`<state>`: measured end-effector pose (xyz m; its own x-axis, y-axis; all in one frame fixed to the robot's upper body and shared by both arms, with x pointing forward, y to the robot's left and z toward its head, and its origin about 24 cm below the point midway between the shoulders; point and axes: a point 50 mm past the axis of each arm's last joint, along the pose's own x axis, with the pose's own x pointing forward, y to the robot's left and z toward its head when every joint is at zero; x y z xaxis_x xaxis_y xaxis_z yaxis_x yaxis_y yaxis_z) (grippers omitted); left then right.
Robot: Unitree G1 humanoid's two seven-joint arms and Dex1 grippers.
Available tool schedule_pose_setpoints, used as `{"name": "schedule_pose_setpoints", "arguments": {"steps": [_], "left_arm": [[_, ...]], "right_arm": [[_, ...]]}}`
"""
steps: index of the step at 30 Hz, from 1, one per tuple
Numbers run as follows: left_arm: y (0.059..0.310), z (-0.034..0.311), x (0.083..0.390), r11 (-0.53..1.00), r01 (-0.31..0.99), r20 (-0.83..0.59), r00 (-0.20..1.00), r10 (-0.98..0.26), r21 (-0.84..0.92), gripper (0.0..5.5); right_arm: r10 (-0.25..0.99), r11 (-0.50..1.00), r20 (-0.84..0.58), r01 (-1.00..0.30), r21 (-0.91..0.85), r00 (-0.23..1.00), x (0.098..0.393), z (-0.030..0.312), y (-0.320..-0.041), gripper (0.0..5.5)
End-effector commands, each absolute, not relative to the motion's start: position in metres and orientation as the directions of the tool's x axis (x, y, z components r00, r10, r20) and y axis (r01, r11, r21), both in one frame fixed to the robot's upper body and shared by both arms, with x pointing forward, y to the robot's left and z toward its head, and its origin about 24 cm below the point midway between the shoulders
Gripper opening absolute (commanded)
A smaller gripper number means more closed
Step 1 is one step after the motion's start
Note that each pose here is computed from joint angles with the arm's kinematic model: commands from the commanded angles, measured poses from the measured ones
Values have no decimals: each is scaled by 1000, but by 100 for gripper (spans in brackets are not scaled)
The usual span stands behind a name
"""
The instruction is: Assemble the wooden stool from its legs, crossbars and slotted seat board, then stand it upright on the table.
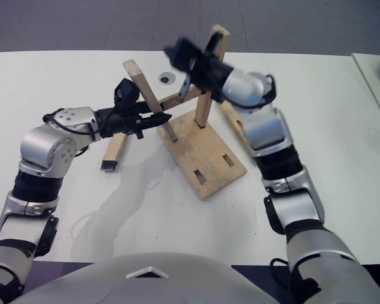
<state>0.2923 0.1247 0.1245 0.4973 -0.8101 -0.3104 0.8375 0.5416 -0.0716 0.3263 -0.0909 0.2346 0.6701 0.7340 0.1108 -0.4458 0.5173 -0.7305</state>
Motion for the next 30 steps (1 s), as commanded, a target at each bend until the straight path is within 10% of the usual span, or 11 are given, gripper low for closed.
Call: {"name": "schedule_pose_setpoints", "arguments": {"steps": [1,9,18,30], "left_arm": [[152,51,269,644,733,-633,395,-665,-219,204],[140,57,270,609,757,-610,372,-700,-237,204],[145,50,265,610,752,-642,344,-685,-248,204],[132,61,271,596,765,-598,366,-713,-243,204]], "right_arm": [[774,391,-93,-589,-707,626,324,201,-83,0],[761,222,-476,-866,-448,441,317,122,-88,0],[808,487,87,-577,-656,583,319,249,-78,0],[764,220,-560,-945,-240,320,303,114,-102,0]]}}
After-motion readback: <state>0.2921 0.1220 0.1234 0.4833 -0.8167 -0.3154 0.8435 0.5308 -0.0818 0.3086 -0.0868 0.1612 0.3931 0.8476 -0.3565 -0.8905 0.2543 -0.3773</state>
